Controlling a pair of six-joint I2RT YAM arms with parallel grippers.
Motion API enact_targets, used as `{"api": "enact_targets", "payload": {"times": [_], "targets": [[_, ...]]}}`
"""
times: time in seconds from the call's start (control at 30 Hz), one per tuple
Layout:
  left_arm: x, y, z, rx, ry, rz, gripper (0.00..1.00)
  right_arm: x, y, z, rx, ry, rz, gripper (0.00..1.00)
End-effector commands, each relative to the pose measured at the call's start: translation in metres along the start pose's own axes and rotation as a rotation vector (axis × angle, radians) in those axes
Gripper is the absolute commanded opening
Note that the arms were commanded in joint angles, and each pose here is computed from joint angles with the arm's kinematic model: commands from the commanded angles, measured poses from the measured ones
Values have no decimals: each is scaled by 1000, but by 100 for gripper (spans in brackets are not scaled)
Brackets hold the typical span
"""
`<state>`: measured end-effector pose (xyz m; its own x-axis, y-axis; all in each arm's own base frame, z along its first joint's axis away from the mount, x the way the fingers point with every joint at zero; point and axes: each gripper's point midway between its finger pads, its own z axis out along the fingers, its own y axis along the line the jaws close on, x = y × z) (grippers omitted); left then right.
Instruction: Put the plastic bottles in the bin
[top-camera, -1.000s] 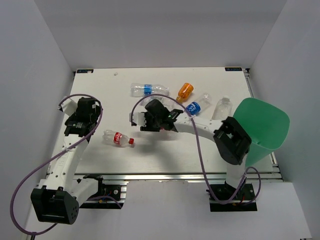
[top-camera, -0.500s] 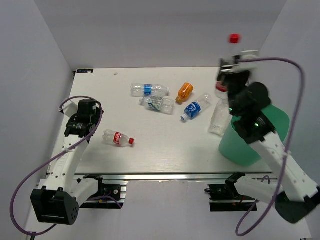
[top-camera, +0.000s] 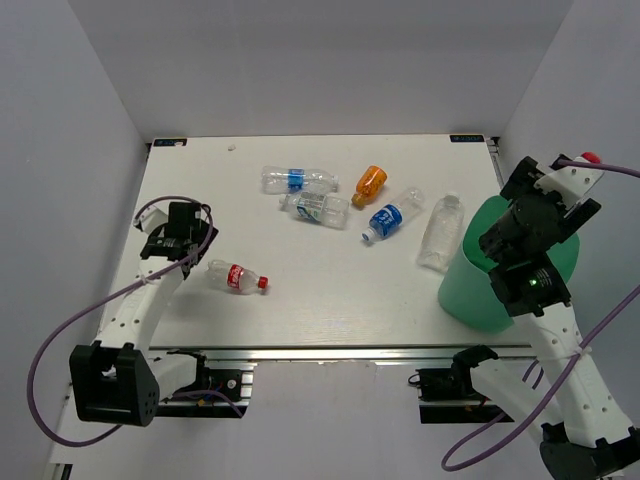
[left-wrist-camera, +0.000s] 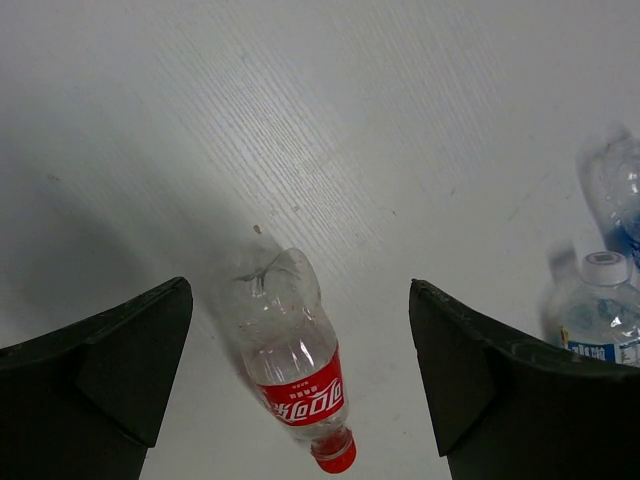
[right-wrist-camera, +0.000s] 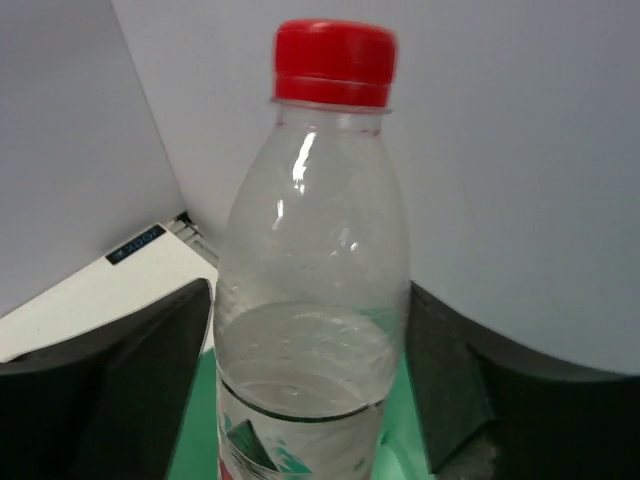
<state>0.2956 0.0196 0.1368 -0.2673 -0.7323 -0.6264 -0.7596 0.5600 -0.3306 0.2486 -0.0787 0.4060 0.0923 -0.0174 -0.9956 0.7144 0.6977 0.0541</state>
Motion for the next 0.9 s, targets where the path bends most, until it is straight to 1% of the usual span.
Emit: {"api": "enact_targets", "payload": {"times": [0.0,0.13,0.37,0.47,0.53,0.6,0.7,0.77,0.8,0.87], "targets": [[21,4,8,-16,77,0,98,4,-5,-1,36,30,28,89],[45,0,16,27,164,-6,98,3,23,2,-86,37,12,89],[77,5,19,27,288,-11,98,-7,58,5,-225,15,-4,89],[89,18,16,0,305,-10,98,-11,75,5,-283,9,0,89],[93,26,19,-25,286,-31,98,-13,87,5,-330,1,11,89],[98,27,22,-24,293,-50,98,-11,100,2,-391,0,7,89],[104,23,27,-21,299,-48,98,-7,133,-12,-587,1,-26,89],[109,20,31,-31,298,-34,98,-4,144,-17,-654,4,-48,89],[109,18,33,-33,296,-28,98,-3,154,-26,-730,-1,-55,89],[113,12,38,-34,297,-9,91,4,164,-35,-808,-2,-65,89]]}}
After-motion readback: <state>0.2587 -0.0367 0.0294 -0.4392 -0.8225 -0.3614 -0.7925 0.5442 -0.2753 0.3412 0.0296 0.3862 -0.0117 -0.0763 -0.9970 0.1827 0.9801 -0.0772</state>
